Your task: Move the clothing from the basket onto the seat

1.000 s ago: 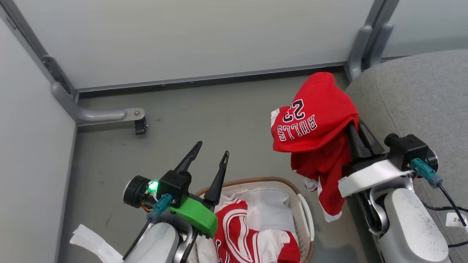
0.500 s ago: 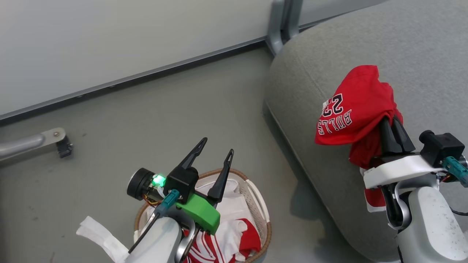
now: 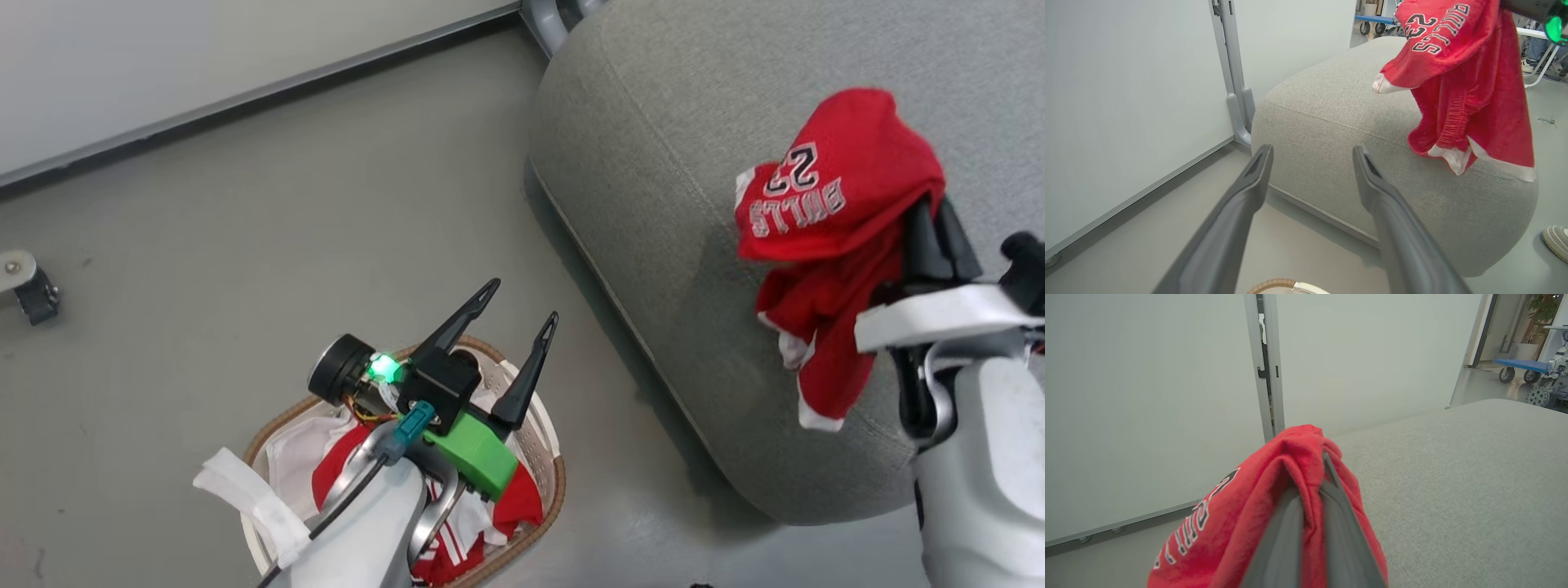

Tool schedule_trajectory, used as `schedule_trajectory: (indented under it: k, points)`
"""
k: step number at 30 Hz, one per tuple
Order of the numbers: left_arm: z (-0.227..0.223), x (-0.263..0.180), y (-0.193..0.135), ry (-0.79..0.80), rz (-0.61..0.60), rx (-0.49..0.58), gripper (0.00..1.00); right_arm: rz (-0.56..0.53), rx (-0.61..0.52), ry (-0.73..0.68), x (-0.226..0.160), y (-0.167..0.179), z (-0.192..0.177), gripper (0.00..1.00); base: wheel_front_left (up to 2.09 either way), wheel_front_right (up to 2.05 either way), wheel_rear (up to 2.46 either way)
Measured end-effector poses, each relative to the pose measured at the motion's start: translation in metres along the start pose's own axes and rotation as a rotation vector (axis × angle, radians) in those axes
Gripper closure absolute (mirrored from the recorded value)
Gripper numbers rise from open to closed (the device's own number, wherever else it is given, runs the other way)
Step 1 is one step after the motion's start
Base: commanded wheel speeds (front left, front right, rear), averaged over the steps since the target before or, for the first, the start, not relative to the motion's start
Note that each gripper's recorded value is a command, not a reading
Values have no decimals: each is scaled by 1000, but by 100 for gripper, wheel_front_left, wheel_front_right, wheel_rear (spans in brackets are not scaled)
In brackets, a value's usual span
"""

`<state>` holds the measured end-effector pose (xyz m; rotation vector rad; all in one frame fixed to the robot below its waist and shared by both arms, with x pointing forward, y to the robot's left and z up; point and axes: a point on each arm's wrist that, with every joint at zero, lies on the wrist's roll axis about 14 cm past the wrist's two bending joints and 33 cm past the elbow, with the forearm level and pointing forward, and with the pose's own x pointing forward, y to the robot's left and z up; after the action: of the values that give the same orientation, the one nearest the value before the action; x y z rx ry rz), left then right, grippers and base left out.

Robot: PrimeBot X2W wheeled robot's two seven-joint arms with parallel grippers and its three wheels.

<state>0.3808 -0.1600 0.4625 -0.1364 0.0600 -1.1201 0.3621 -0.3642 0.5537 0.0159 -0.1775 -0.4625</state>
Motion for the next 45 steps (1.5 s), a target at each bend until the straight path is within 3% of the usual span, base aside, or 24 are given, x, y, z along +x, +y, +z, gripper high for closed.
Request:
schedule_trajectory:
  k: [12, 19, 24, 27, 30, 33, 34, 35, 36, 37, 45]
  points:
    - [-32, 8, 44, 9, 5, -1, 0, 22, -192, -188, 149, 41, 55, 100, 0, 0, 0]
    - [-54, 4, 66, 15, 38, -39, 0, -50, -377, -132, 213, 8, 43, 100, 0, 0, 0]
    - [-74, -11, 88, 43, 114, -69, 0, -87, -444, 28, 223, -14, -21, 100, 0, 0, 0]
    - [-91, -22, 99, 76, 150, -90, 0, -53, -509, 169, 214, -14, -79, 100, 0, 0, 0]
    - [-103, -30, 108, 94, 184, -114, 0, -30, -481, 316, 193, -7, -143, 100, 0, 0, 0]
    - [-114, -38, 113, 115, 207, -128, 0, -16, -470, 401, 177, -2, -180, 100, 0, 0, 0]
    - [-116, -41, 114, 122, 213, -131, 0, -17, -463, 408, 175, -1, -185, 90, 0, 0, 0]
    - [-118, -43, 115, 128, 219, -132, 0, -15, -455, 412, 174, 2, -189, 66, 0, 0, 0]
    - [-118, -45, 116, 130, 227, -132, 0, -14, -443, 408, 173, 5, -189, 10, 0, 0, 0]
    - [-117, -46, 117, 129, 232, -130, 0, -19, -419, 401, 171, 9, -189, 0, 0, 0, 0]
    - [-89, -49, 122, 88, 273, -107, 0, -8, -395, 355, 153, 7, -167, 0, 0, 0, 0]
